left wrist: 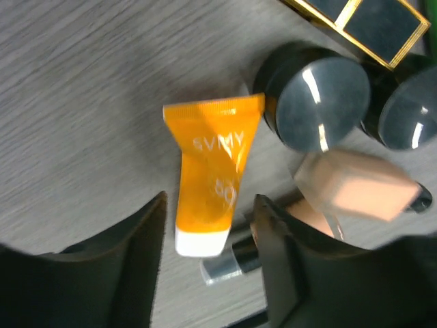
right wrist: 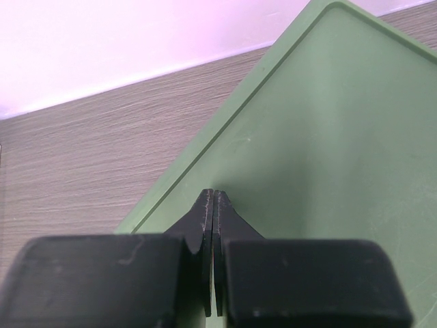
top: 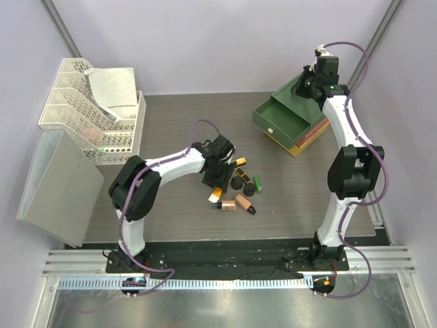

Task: Organize the makeup

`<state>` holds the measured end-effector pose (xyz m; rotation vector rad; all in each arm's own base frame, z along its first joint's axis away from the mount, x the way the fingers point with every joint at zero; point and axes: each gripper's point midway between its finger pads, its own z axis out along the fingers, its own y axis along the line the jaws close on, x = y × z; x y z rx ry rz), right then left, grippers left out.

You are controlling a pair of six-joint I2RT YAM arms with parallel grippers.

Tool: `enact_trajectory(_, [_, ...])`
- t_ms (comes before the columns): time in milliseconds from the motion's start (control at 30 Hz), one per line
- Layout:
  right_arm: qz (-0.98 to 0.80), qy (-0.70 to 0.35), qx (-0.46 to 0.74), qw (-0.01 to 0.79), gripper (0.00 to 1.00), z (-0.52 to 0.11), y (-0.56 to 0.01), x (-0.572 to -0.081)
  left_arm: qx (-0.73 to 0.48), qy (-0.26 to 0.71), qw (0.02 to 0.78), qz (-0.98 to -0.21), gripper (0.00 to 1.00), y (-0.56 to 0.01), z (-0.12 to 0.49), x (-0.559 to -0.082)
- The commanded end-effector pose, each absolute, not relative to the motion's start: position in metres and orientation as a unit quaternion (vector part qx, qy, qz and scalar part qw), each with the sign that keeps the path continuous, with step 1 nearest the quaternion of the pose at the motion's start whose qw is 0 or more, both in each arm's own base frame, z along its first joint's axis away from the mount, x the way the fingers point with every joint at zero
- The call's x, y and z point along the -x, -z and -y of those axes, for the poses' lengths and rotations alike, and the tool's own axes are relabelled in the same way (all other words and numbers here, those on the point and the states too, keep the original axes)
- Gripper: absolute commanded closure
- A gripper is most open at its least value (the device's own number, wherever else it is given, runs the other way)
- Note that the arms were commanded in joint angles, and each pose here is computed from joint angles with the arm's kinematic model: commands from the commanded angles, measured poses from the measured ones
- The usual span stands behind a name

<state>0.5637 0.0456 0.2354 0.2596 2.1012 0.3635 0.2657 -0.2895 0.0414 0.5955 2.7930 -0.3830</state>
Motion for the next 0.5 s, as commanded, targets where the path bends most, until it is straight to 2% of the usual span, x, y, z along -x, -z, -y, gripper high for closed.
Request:
enact_trajectory(0, [-0.959,-0.103,-0.119,0.234,0.99,-0.044,-0.103,-0.478,-0.201,0.133,0.14,-0.96,0.5,-0.035,0.303,-0.282])
enact_trajectory(100, [-0.96,-0.096,-0.118,0.237,0.99,-0.041,-0.103,-0.479,-0.198,0.121,0.133,-0.964,0.6,-0.027,0.3,-0.282])
enact_trajectory(233, [-0.96,-0.096,-0.117,0.235,0.99,-0.042,-0.102,-0.478,-0.196,0.106,0.133,-0.966,1.0,-0.03,0.294,-0.283])
enact_trajectory(467, [-0.96,-0.092,-0.12,0.236,0.99,-0.04,-0.101,-0.478,-0.188,0.135,0.212,-0.949,1.0,-0.103,0.3,-0.298])
